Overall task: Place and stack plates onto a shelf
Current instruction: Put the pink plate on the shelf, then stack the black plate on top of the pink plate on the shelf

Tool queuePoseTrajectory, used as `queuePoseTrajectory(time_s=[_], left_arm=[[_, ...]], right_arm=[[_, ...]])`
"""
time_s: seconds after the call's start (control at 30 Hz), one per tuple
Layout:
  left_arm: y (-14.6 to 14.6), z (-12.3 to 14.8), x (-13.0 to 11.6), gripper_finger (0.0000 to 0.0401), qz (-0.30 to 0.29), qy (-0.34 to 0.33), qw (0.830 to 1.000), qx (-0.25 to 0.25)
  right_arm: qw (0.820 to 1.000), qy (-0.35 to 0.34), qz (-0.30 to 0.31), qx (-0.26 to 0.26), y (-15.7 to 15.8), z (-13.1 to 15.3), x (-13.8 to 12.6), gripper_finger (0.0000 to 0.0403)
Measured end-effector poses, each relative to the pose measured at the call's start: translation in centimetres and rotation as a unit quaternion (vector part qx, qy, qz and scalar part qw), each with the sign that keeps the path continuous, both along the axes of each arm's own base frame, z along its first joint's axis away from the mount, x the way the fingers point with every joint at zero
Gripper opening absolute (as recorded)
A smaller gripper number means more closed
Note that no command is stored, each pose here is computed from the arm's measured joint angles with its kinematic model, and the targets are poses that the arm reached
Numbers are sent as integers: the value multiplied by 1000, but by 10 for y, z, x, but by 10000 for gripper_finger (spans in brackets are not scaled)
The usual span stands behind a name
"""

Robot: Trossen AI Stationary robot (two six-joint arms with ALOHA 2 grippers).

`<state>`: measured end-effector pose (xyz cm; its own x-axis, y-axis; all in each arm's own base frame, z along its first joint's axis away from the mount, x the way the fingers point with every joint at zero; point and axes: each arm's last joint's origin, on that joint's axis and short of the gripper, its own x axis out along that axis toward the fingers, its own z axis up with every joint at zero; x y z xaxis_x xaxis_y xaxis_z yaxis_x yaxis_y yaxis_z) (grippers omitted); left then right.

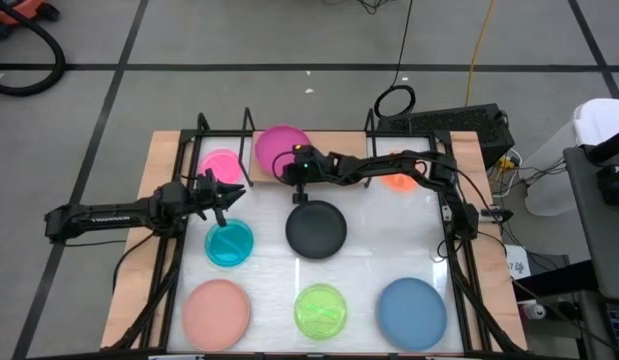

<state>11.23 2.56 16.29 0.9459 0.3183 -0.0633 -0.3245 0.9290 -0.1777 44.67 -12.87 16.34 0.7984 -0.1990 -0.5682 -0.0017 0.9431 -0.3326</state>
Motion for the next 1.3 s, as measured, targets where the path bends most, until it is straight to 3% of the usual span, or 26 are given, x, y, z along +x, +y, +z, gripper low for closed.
queuePoseTrajectory(time_s=[0.37, 0.47, 0.6, 0.77, 0.9, 1.1, 1.3], left_arm=[[0, 0, 0, 84, 0, 0, 1000, 0], [0, 0, 0, 84, 0, 0, 1000, 0], [0, 0, 0, 84, 0, 0, 1000, 0], [0, 0, 0, 84, 0, 0, 1000, 0], [0, 0, 0, 84, 0, 0, 1000, 0], [0, 0, 0, 84, 0, 0, 1000, 0], [0, 0, 0, 84, 0, 5, 1000, 8]], right_arm=[[1000, -26, -2, -5, 0, 8, 1, 64], [999, -51, 2, -13, 5, 31, -2, 74], [995, -94, 12, -23, 19, 83, -15, 79], [991, -136, 1, -1, 45, 142, -56, 72], [989, -149, 14, 19, 72, 158, -105, 65], [970, -230, 31, 70, 105, 142, -179, 61], [924, -364, 61, 95, 122, 109, -231, 61]])
